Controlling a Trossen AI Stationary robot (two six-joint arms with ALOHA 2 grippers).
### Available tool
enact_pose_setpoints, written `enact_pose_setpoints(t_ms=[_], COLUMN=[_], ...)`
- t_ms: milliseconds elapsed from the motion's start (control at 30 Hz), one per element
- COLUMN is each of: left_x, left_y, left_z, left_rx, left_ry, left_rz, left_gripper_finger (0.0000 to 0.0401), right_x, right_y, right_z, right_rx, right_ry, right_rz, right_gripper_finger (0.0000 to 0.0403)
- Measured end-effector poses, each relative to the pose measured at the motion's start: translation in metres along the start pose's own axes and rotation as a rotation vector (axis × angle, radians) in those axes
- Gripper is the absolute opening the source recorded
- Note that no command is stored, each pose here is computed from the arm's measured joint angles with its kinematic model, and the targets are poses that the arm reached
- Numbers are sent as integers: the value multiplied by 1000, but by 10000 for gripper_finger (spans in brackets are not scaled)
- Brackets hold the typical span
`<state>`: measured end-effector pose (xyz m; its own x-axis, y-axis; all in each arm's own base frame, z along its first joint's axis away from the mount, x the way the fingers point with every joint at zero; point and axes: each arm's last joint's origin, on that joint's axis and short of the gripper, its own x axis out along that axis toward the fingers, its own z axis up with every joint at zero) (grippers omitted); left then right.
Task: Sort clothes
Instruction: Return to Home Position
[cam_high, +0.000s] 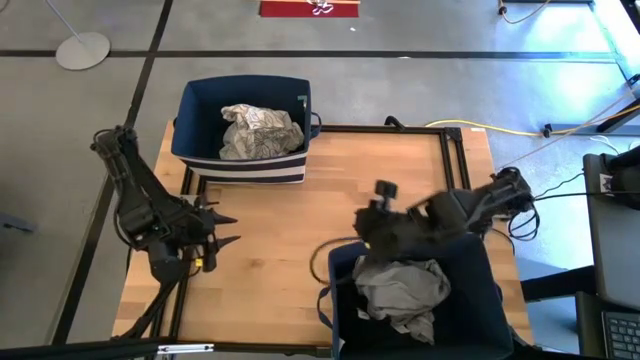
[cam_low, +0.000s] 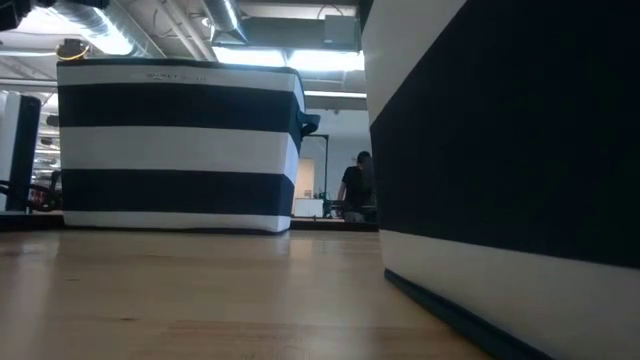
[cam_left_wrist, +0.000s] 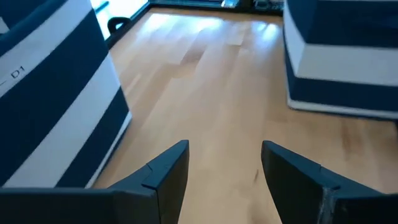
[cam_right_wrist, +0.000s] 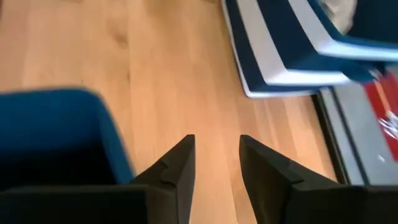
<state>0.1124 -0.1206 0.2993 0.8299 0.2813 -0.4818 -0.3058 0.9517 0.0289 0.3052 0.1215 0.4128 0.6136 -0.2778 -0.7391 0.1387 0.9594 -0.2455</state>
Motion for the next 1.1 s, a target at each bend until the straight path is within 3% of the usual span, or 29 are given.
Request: enact_pose_setpoints(t_ms=[133,367,567,833,1100], left_x=[8,18,17,31,41], left_y=[4,17,29,50,73], left_z=[4,12,24,9,-24], left_rx=[39,99,99,111,61], left_ry=[29,52,2,-168,-371], left_rz=[36,93,14,-209,-210], left_gripper_finger=[165,78,8,2,3], right_x=[17,37,46,63,72], right_y=[-27,-70,-93,-102,-101], right_z=[18,37,40,31,-24], right_rx=[-26,-54,-57,-100,-44], right_ry=[-52,-144,-161,-249,-329], right_rz=[87,236,287,386,364], right_gripper_finger=[104,70,53,50,50])
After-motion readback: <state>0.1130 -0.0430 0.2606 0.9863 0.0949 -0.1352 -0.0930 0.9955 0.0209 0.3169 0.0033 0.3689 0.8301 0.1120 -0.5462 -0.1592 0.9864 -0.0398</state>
